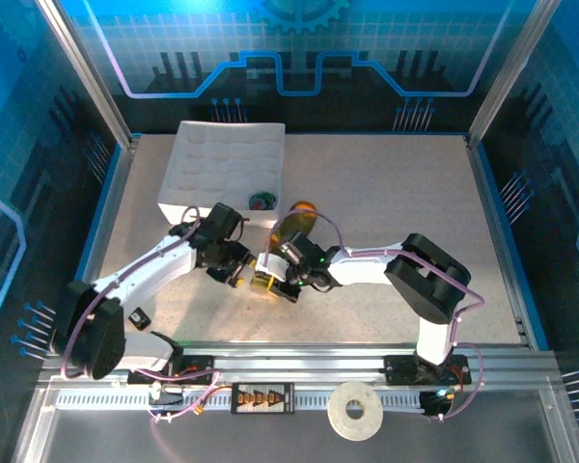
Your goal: Roll the socks
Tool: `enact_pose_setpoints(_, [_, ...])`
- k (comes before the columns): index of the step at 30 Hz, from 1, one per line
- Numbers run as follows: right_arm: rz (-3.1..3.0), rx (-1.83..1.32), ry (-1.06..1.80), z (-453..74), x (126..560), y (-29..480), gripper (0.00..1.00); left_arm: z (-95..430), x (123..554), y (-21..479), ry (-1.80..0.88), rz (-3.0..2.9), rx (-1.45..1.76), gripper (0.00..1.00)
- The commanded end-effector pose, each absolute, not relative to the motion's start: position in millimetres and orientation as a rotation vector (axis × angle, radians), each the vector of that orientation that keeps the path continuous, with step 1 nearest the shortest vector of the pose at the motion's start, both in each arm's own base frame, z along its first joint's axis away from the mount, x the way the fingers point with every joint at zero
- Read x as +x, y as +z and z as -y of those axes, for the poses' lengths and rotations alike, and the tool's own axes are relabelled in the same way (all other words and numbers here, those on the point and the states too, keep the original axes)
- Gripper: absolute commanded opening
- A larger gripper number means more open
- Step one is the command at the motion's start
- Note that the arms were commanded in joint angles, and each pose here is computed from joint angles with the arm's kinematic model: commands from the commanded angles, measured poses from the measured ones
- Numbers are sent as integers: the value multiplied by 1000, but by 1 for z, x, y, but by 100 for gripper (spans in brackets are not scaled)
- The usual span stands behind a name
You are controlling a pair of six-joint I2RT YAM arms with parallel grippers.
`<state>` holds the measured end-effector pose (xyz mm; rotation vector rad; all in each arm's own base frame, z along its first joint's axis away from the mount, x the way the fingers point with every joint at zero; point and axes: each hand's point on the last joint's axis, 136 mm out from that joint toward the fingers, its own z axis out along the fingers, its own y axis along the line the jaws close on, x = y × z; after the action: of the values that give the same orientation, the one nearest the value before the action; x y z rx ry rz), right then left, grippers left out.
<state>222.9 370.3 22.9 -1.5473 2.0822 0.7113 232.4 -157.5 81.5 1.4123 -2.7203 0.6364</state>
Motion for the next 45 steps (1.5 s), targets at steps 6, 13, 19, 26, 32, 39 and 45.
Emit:
enact_pose_setpoints(6, [-2521,-1467,968,-333,187,-25,0,172,213,63,752,2742,1287,40])
enact_pose_setpoints(13, [-2603,-1351,1113,-333,188,-24,0,187,224,44,811,2717,1335,47])
enact_pose_setpoints(19, [-2666,-1234,1214,-332,192,-25,0,186,228,23,779,2662,1434,47])
enact_pose_setpoints(26, [-2702,-1154,1278,-334,194,-27,0,185,231,9,697,2629,1495,43])
enact_pose_setpoints(32, [-2666,-1192,1261,-334,194,-22,0,172,208,-6,436,2572,1527,25])
enact_pose_setpoints(39, [-2324,-1423,1075,-342,194,17,32,156,175,-7,152,2459,1548,0])
enact_pose_setpoints(45, [-1855,-1529,573,-333,202,52,53,157,173,3,88,2439,1513,0])
